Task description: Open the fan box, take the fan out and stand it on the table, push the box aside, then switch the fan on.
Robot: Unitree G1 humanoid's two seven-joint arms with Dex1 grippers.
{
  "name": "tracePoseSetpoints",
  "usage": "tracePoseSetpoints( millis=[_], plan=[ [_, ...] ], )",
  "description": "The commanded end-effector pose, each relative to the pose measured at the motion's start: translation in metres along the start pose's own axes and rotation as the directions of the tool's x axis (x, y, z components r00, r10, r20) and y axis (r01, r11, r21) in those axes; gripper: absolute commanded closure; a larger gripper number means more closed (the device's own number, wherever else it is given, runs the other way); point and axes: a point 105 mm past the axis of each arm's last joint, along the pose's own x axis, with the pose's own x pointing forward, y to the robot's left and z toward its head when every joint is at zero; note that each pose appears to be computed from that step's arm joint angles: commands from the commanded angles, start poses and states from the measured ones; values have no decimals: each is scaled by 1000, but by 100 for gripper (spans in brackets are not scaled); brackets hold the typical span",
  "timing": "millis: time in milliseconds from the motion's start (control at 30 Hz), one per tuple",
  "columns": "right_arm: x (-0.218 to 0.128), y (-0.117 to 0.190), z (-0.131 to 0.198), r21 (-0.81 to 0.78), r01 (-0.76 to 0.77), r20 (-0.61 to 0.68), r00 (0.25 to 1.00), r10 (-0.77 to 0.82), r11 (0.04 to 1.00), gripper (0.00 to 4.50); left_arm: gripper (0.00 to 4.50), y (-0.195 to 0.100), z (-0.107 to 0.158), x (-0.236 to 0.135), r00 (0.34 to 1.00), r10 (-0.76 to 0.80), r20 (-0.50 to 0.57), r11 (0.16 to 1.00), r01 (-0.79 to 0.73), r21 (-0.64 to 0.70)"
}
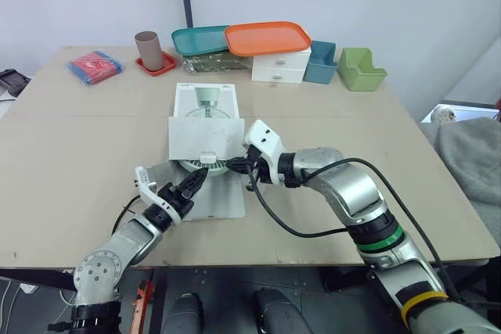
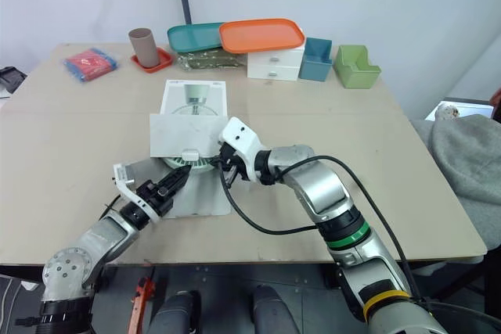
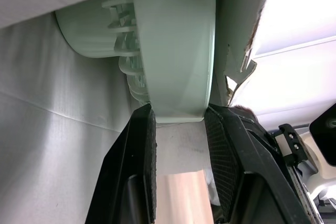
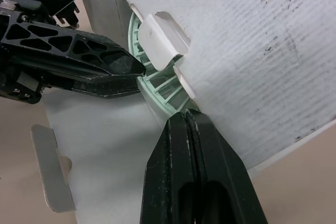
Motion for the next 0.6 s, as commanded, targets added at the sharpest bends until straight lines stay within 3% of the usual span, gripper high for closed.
tracePoseSetpoints(
  millis=[33, 333, 500, 600],
  plan=[
    [-5, -8, 19, -31, 40, 64, 997, -38, 999, 450, 360, 23, -3, 0, 996, 89, 9, 996, -88, -4],
    [-34, 23, 57, -64, -199, 234, 950, 208, 978, 450, 360, 26, 1, -2, 996, 85, 22, 996, -85, -3],
    [-24, 1, 63, 14, -122, 261, 959, 114, 992, 450, 360, 27, -1, -1, 996, 90, 17, 996, -90, -4],
    [-8, -12, 45, 12, -29, 183, 983, 26, 1000, 450, 360, 27, -4, -1, 996, 88, 12, 996, -88, -7]
  ],
)
